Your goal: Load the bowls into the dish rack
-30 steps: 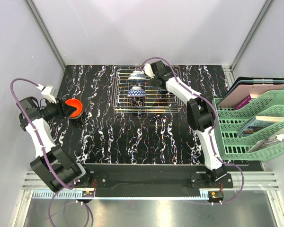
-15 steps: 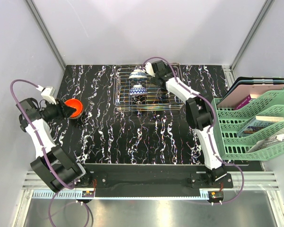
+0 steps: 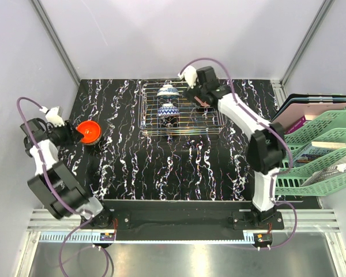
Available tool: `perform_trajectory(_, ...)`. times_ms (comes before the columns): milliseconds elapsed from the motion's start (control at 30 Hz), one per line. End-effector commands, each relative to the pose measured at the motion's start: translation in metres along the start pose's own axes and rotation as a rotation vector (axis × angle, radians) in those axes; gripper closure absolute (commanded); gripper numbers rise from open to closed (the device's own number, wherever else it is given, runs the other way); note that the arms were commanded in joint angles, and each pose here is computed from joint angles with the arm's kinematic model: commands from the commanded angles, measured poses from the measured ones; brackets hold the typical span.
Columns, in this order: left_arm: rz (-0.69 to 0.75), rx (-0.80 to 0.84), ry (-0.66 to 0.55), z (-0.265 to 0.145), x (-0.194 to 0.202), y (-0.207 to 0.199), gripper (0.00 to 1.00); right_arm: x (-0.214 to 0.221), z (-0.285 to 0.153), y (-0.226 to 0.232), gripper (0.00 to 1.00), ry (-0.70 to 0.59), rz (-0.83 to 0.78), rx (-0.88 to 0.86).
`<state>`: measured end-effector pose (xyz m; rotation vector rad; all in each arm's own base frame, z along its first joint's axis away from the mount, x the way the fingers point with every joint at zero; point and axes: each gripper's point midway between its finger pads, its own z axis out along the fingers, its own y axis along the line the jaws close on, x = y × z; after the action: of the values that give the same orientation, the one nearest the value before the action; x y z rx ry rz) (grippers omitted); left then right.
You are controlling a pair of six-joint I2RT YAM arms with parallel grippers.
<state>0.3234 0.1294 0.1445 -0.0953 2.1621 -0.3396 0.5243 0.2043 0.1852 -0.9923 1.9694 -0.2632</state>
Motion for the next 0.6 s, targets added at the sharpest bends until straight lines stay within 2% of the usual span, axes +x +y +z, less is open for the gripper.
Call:
perform_trajectory(0,0.027,-0.127,-0.001,0.013,-0.016,0.044,0.48,-0.047,-0.053,0.011,0.0,-0.188,0.156,-0.148)
perform_trajectory(233,0.051,-0.149,0.029,0.035,-0.027,0.075,0.38,-0.04,-0.071,0.027,0.0,-0.169,0.197,-0.226)
perform_trajectory(400,0.149,-0.163,0.052,0.047,-0.037,0.075,0.34,-0.027,-0.07,0.032,0.0,-0.133,0.199,-0.227)
perform_trajectory(567,0.201,-0.158,0.083,0.064,-0.038,0.076,0.22,-0.023,-0.071,0.036,0.0,-0.122,0.215,-0.239)
